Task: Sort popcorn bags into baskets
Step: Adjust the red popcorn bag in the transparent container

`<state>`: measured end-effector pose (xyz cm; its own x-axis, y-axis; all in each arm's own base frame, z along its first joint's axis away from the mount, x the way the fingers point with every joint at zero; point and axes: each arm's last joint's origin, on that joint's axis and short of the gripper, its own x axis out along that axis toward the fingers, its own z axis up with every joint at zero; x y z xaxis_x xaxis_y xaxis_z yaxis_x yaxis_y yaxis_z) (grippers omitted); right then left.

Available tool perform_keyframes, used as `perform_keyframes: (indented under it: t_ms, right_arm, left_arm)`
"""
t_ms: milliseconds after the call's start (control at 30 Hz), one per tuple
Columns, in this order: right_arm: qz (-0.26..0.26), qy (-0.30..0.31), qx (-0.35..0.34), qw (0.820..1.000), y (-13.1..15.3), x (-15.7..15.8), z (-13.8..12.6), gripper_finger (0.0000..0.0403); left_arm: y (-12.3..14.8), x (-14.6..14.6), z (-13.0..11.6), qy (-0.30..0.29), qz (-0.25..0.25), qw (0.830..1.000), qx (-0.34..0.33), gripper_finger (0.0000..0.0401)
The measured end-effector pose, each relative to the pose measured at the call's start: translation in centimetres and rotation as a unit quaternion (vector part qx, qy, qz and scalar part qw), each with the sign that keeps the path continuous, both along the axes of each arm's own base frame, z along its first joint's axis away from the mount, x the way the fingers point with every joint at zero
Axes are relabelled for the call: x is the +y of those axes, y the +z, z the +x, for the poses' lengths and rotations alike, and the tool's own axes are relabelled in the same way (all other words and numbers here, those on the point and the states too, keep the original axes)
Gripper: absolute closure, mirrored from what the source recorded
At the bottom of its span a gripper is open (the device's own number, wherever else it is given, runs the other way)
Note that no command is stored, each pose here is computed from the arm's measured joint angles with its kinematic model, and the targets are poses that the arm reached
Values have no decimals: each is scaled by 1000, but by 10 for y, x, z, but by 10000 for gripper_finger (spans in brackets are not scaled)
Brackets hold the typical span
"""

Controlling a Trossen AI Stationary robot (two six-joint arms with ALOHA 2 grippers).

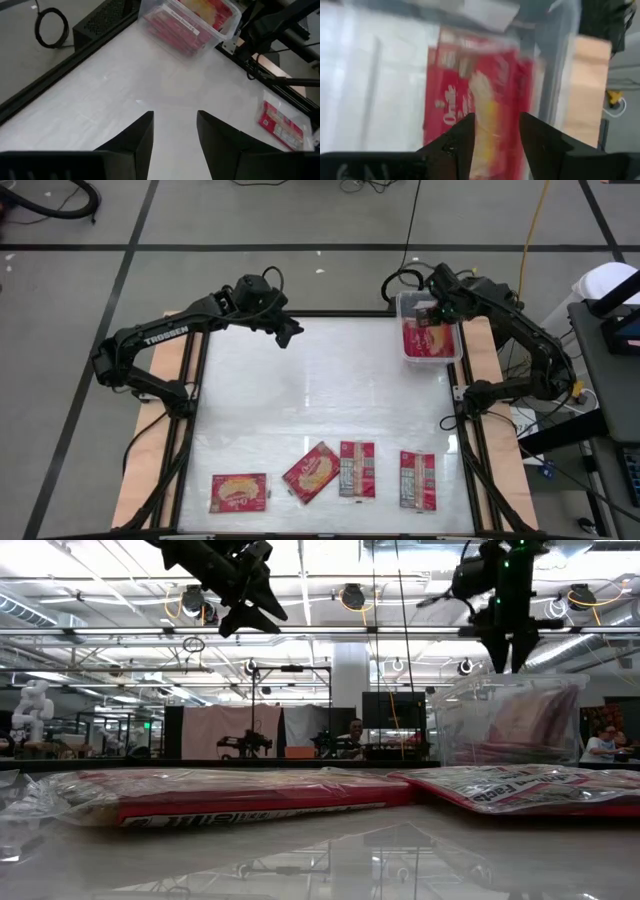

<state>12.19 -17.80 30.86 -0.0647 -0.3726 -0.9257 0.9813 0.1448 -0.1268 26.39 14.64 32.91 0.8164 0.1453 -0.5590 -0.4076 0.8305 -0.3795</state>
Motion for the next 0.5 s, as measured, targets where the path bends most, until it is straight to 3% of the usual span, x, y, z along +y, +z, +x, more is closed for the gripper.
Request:
perform_keyframes:
  t_ms: [167, 267, 400, 500]
  right_arm:
    - [-55, 12, -14, 998, 34, -3, 1, 257]
    - [-63, 14, -21, 998, 44, -2, 0, 258]
    - [-20, 16, -42, 999, 38, 0, 2, 274]
    - [40, 12, -12, 999, 22, -2, 4, 296]
  left_arm:
    - [0, -1, 0, -5, -3, 1000, -2, 249]
    - [0, 0, 0, -7, 1, 1000, -1, 249]
    - [0, 0, 0, -14, 11, 1000, 0, 249]
    - [0, -1, 0, -19, 19, 1000, 1, 249]
